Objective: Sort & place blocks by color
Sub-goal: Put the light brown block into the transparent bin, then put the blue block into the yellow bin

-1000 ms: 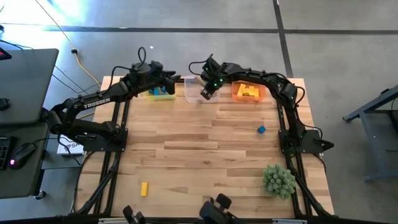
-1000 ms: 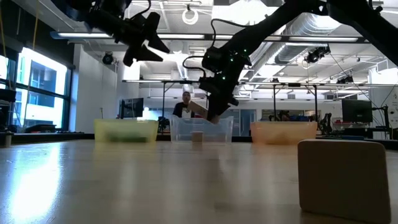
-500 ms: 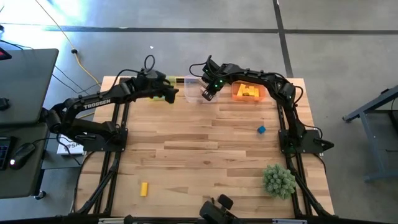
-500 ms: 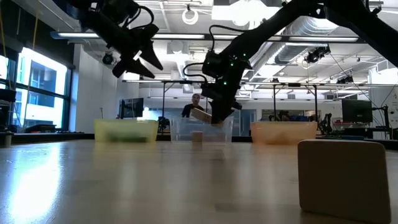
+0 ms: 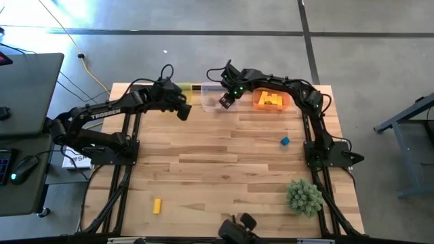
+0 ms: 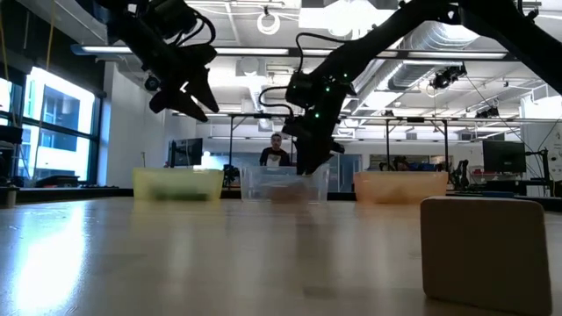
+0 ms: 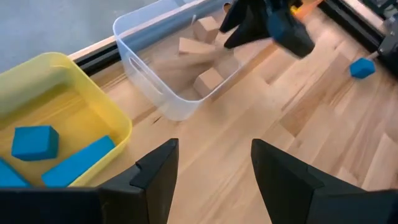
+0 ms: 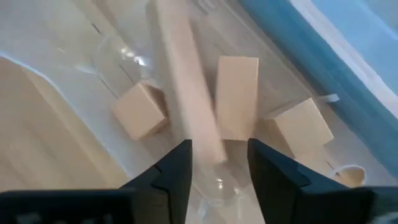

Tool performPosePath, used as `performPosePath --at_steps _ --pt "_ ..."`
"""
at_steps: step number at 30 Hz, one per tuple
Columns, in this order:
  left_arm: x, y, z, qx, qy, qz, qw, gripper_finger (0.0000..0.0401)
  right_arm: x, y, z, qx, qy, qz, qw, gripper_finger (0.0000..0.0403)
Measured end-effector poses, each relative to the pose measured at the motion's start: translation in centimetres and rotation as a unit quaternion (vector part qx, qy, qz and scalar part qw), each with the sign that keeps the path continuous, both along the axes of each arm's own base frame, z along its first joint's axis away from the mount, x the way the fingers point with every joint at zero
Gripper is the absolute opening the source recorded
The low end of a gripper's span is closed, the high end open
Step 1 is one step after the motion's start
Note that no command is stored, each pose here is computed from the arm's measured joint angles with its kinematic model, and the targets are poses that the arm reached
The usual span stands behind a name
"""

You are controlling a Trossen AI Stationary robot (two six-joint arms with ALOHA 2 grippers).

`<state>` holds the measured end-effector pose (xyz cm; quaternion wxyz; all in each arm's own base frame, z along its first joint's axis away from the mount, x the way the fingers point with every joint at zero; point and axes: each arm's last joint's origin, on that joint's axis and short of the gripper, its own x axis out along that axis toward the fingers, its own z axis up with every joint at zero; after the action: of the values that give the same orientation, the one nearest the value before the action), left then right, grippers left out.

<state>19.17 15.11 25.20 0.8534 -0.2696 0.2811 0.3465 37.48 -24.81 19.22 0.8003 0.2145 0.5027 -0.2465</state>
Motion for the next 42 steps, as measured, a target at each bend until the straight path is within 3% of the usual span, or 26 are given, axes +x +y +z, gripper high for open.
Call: performPosePath --at_steps 9,18,25,35,42 --pt "-0.3 -0.2 0.0 0.026 0.032 -0.036 0.999 0.0191 -0.7 1.6 3.7 0.045 -0.043 -0.054 0.997 0.0151" --pt "-0.3 -0.2 0.0 0.044 0.044 -0.056 0.996 0.0191 -0.1 6.1 5.9 0.067 -0.031 -0.047 0.996 0.0151" --pt "-0.3 -0.2 0.1 0.047 0.046 -0.058 0.996 0.0191 -0.2 10.5 5.5 0.068 0.072 0.010 0.995 0.0151" --pt "-0.3 -0.2 0.1 0.048 0.045 -0.058 0.996 0.0191 -0.4 15.6 5.2 -0.016 0.197 0.055 0.979 0.0151" --pt "-0.3 -0.2 0.1 0.048 0.044 -0.058 0.996 0.0191 -2.2 18.4 4.3 -0.076 0.316 0.065 0.943 0.0151"
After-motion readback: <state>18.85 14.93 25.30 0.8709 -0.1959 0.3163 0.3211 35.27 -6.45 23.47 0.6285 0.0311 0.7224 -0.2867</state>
